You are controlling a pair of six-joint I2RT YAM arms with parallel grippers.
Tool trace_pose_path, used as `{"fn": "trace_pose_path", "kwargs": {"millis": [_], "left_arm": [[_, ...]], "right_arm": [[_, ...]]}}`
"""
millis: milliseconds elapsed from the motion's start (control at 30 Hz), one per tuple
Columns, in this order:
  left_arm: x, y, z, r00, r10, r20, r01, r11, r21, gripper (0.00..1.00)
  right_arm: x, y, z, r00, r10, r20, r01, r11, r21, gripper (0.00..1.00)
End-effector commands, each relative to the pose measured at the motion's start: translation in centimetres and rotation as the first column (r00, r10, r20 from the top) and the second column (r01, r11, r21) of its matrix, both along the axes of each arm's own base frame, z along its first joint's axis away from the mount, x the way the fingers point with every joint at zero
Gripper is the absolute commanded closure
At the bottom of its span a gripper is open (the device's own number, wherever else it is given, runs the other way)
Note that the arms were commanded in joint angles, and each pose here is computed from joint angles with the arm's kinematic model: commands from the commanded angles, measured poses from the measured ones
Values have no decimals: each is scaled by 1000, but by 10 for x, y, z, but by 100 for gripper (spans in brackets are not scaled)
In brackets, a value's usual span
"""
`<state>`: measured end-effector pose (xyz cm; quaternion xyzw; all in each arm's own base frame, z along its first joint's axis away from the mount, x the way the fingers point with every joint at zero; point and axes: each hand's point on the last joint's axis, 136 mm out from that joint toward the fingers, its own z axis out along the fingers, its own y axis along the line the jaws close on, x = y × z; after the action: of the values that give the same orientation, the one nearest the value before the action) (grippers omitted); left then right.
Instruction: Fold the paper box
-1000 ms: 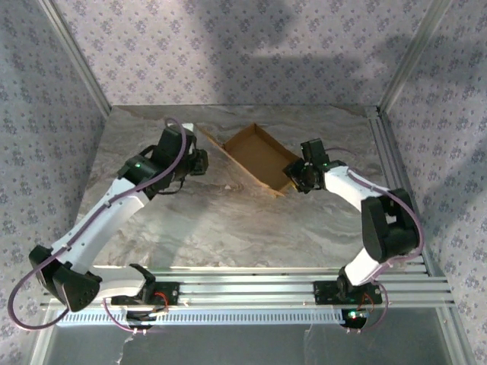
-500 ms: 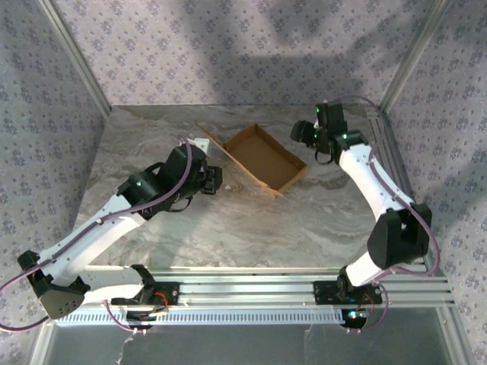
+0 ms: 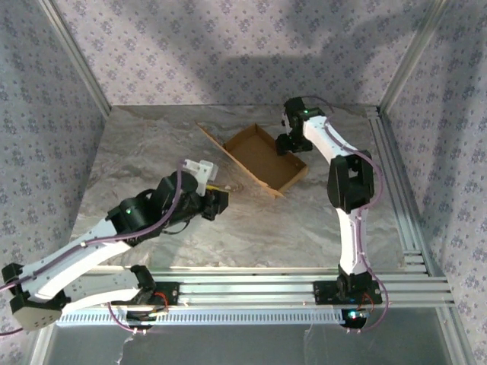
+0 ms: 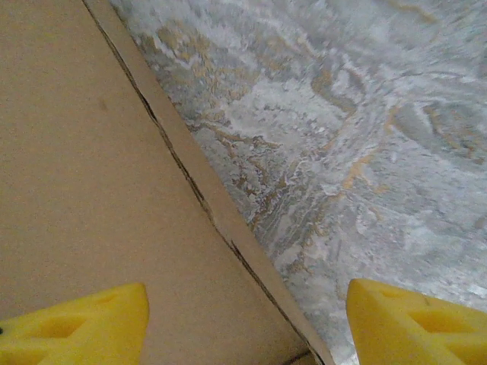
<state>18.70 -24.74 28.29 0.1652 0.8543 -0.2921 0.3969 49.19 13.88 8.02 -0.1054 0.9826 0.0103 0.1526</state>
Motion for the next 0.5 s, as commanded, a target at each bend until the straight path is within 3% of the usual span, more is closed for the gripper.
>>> {"fn": "trace_pose_path", "kwargs": {"millis": [0,233,300,467], "left_arm": [[-9,1,17,995,-32,91,41,993,-107,66],[4,45,11,974,154,164,-139,985,-98,63],[9,54,8,968,193,161,-183,980,-74,63],[16,71,8,959,249,136,-239,967,-88,63]], "right_arm": [[1,-6,-5,999,23,-47,-25,998,-51,32],[7,1,-29,996,10,-92,-14,999,-38,44],[7,0,-32,995,2,-100,-6,999,-38,45],[5,1,-35,994,-22,-106,20,999,-25,60]]}}
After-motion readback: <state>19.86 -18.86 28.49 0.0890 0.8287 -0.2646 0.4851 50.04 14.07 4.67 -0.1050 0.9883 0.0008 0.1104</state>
